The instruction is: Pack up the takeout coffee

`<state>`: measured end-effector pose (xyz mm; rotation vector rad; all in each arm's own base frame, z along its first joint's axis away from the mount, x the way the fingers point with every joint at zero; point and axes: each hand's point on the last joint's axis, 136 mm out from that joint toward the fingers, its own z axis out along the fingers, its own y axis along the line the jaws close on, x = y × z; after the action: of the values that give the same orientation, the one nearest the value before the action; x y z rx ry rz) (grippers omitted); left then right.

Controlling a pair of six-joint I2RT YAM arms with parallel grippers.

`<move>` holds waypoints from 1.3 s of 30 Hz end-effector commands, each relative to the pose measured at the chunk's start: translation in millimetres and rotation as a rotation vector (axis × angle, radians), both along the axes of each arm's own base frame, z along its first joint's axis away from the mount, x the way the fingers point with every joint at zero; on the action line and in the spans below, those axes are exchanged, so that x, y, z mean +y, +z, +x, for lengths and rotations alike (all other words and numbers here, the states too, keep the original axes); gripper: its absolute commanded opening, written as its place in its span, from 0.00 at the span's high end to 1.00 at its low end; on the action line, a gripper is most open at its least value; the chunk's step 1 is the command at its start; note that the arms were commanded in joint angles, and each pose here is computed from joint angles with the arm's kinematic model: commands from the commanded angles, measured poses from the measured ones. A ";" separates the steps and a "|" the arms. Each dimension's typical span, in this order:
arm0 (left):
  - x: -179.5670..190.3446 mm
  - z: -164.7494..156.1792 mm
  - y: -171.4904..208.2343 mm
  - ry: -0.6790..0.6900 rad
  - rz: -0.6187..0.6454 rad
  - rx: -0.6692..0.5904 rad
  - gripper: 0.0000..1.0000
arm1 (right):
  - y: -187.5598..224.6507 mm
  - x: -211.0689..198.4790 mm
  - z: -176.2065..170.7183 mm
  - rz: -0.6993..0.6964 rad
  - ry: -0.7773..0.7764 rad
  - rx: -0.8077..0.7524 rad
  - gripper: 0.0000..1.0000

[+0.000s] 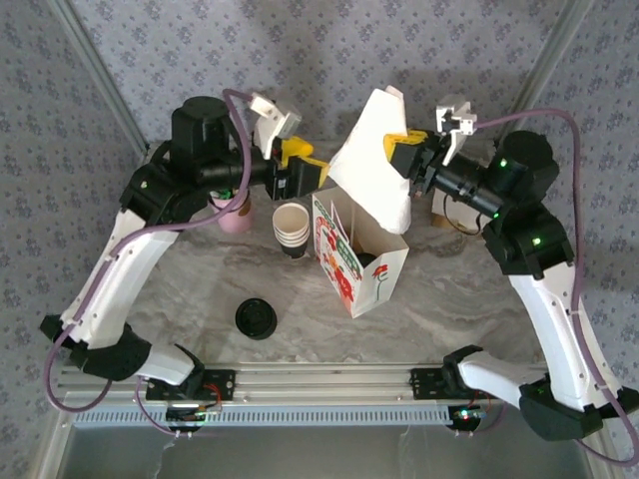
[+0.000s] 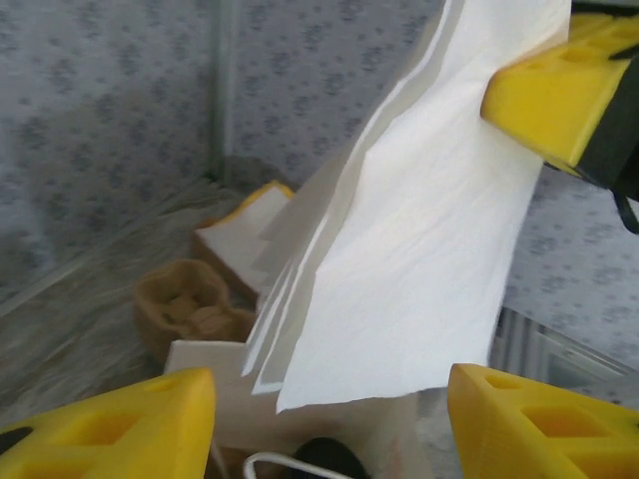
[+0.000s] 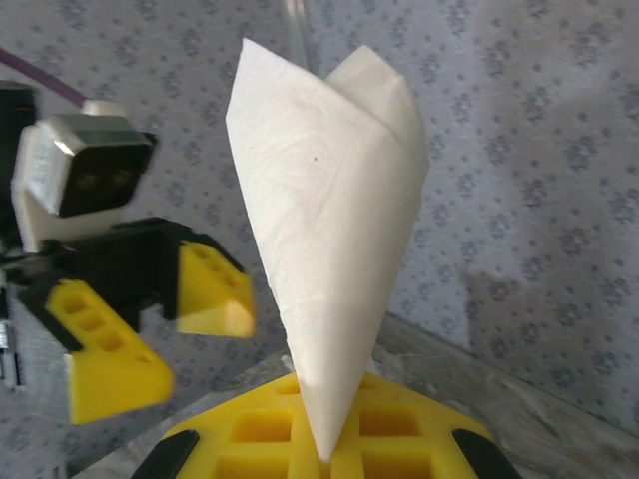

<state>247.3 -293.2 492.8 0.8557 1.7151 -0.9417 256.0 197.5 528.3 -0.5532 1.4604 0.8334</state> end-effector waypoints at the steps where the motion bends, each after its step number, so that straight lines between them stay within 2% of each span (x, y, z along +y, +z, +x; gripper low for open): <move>1: 27.8 11.2 22.2 0.160 -0.027 -0.116 0.37 | 4.0 -9.7 19.1 0.061 -0.164 -0.030 1.00; 4: 36.0 13.2 24.5 0.201 -0.032 -0.136 0.37 | -0.7 -4.9 25.2 0.084 -0.225 -0.032 1.00; 12: 41.6 9.3 22.1 0.207 -0.030 -0.146 0.37 | -16.6 -0.9 44.0 0.122 -0.416 -0.058 1.00; 27: 48.9 4.0 19.7 0.201 -0.025 -0.161 0.38 | -53.0 20.5 72.8 0.139 -0.505 -0.073 1.00; 29: 49.4 3.3 18.8 0.201 -0.023 -0.162 0.38 | -70.7 23.7 77.5 0.130 -0.507 -0.053 1.00; 39: 49.4 4.3 15.7 0.201 -0.021 -0.151 0.38 | -106.1 27.8 84.7 0.164 -0.512 -0.028 1.00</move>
<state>255.0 -246.4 497.8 0.7054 1.6701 -0.7380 341.3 229.5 413.4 -0.1203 1.4651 0.4915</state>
